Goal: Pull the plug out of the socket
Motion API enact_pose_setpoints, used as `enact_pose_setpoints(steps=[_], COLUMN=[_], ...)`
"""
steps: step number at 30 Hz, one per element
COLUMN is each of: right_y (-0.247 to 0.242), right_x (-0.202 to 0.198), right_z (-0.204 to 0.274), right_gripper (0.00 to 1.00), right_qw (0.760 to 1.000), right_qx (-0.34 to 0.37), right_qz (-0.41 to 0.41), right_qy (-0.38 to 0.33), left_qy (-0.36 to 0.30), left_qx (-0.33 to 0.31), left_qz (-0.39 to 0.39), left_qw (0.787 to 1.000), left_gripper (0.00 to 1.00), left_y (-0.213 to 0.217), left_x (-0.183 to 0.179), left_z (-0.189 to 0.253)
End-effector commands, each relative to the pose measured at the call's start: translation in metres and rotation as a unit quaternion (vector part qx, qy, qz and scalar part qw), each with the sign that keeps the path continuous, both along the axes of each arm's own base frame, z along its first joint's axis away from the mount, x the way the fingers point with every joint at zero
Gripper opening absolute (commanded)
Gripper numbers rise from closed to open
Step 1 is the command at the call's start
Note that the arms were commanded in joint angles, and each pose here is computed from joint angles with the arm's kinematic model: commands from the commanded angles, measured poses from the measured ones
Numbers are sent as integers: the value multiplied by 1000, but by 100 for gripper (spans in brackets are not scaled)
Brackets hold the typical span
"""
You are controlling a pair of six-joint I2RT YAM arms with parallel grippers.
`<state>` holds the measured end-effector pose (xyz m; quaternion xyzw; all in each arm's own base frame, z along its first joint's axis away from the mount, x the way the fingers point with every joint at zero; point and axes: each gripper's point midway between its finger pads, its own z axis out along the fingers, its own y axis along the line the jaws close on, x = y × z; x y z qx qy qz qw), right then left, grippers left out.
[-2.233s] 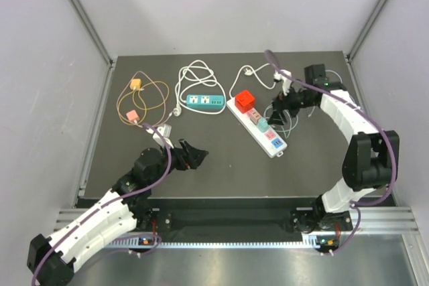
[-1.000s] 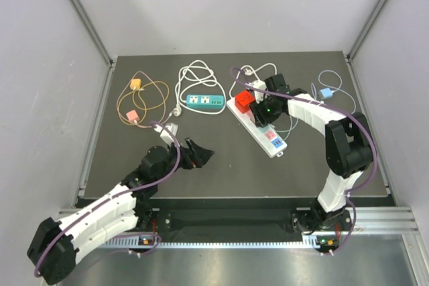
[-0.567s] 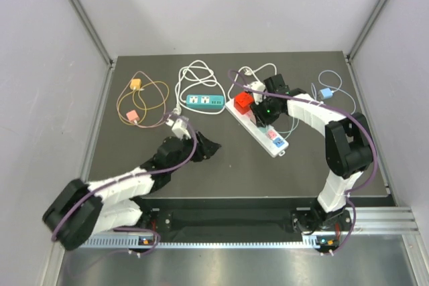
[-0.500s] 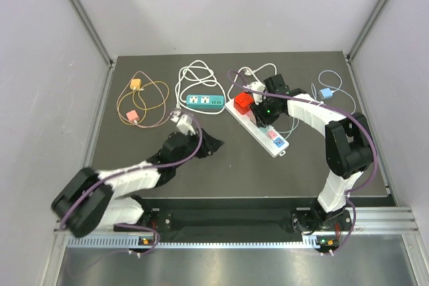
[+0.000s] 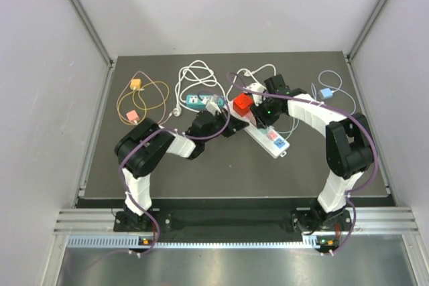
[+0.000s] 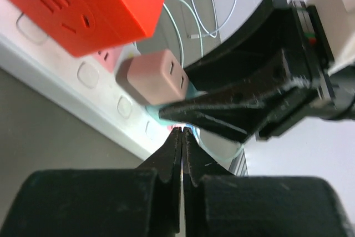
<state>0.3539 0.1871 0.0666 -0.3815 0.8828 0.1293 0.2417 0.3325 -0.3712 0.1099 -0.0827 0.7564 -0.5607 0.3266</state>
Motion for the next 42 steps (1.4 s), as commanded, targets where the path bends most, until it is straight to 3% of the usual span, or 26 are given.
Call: enact_pose_setpoints(steps=[1, 9, 26, 32, 42], right_y=[18, 20, 19, 19, 22], right_x=[-1, 0, 0, 3, 7], right_z=[33, 37, 39, 53, 103], right_gripper=[0, 0, 0, 0, 0], right_qw=[998, 998, 998, 997, 992], right_qx=[43, 50, 49, 55, 90], right_qz=[24, 24, 20, 19, 27], right_qy=[-34, -36, -39, -54, -89], left_qy=[-30, 11, 51, 69, 88], left_qx=[-39, 54, 115, 165, 208], left_qz=[4, 42, 59, 69, 70], left_qw=[999, 998, 990, 981, 972], left_gripper=[0, 0, 0, 20, 22], left_y=[-13, -10, -5, 9, 22], left_x=[19, 41, 48, 44, 36], left_z=[31, -15, -70, -88, -114])
